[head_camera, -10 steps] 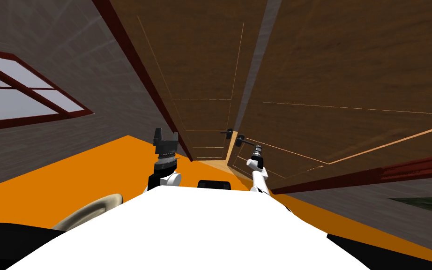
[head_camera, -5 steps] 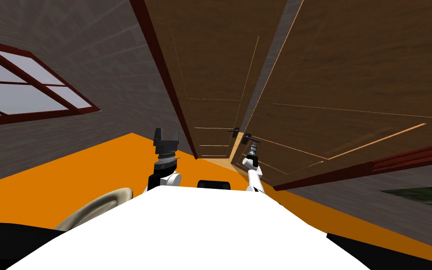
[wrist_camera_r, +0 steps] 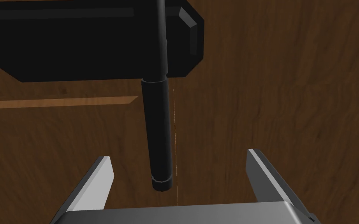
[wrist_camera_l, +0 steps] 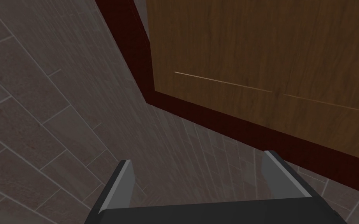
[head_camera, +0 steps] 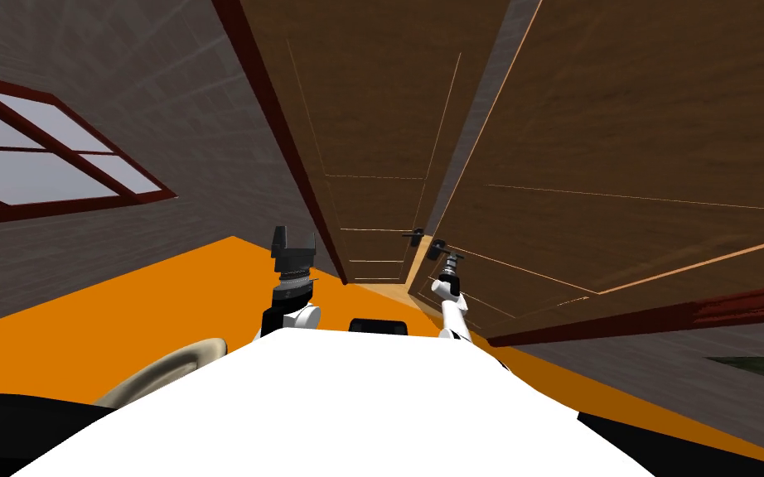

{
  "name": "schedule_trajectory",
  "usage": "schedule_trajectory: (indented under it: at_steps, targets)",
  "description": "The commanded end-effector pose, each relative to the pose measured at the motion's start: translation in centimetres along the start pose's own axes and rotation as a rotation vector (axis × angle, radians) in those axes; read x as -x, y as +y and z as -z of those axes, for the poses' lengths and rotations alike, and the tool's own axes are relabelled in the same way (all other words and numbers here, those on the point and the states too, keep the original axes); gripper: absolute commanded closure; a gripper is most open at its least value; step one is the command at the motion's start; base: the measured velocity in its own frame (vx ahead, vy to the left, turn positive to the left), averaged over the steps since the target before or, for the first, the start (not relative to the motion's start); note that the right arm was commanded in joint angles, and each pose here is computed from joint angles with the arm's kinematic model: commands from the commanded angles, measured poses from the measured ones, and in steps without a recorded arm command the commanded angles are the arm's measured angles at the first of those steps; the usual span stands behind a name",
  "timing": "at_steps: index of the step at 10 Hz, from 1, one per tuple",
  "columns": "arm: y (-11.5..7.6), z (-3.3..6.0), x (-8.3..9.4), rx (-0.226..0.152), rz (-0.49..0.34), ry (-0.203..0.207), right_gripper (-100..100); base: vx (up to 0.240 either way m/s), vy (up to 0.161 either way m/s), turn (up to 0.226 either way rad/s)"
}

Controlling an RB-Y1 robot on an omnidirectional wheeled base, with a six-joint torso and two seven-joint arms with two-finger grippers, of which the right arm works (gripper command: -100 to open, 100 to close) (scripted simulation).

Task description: Push the door open

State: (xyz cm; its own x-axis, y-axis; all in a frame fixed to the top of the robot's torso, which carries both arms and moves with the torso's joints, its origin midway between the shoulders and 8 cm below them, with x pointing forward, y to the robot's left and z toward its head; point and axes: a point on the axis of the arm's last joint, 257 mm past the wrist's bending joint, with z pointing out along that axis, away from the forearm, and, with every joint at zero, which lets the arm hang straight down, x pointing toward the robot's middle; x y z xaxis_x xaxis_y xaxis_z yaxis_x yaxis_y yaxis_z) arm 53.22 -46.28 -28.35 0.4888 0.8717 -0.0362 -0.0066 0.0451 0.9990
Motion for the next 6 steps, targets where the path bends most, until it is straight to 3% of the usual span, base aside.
schedule_trajectory:
  at_steps: [1, 5, 6]
  targets:
    - [0.05, -0.04, 0.27, 0.003, 0.002, -0.004, -100, 0.219, -0.077, 0.024]
    - [-0.51, 0.48, -0.24, -0.005, -0.012, -0.005, -100, 0.162, -0.095, 0.022]
    - [-0.51, 0.48, -0.24, -0.005, -0.012, -0.005, 100, -0.010, 0.007, -0.010]
